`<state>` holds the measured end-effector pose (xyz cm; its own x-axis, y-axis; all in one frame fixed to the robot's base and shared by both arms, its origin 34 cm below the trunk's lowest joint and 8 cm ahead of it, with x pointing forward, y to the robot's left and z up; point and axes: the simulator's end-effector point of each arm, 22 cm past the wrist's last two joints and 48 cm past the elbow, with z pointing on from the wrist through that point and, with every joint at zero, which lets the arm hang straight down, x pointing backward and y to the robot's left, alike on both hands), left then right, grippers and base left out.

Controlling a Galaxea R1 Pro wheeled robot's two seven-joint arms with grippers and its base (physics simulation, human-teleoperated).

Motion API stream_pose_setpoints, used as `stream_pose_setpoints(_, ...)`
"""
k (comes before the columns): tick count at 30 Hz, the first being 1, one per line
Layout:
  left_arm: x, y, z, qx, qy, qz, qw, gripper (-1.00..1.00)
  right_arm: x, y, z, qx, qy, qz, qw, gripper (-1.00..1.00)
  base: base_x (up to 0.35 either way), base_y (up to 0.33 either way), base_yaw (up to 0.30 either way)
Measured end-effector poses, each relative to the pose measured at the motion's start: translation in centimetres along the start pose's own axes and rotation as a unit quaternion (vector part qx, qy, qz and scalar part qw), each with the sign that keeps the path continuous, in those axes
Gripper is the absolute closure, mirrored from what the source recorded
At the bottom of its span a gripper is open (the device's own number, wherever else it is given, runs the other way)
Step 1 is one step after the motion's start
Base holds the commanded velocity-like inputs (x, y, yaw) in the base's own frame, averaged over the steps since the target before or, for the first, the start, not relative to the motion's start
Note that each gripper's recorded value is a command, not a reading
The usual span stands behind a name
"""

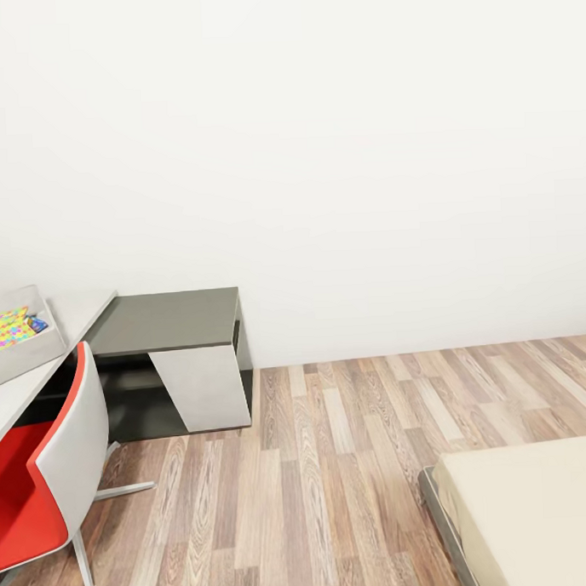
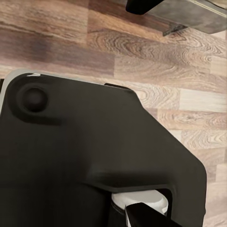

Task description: Put all the toys in the child's room - the three board games (two on the bed and one on the table), the two jigsaw puzzles on the table, and the tennis ball on the table - inside the toy box on the table in the child's room.

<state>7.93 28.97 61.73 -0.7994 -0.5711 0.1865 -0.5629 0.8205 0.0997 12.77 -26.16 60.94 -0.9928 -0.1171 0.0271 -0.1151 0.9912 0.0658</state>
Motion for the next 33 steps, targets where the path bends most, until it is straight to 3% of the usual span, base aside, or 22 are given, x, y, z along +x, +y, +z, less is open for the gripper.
stream_pose_setpoints(33,0.01,0.01,0.00,0.000,0.000,0.000,1.0000,-1.00,-0.05,0.33,0.03,-0.002,0.000,0.000,1.0000,-1.00,0.000,0.000,0.000)
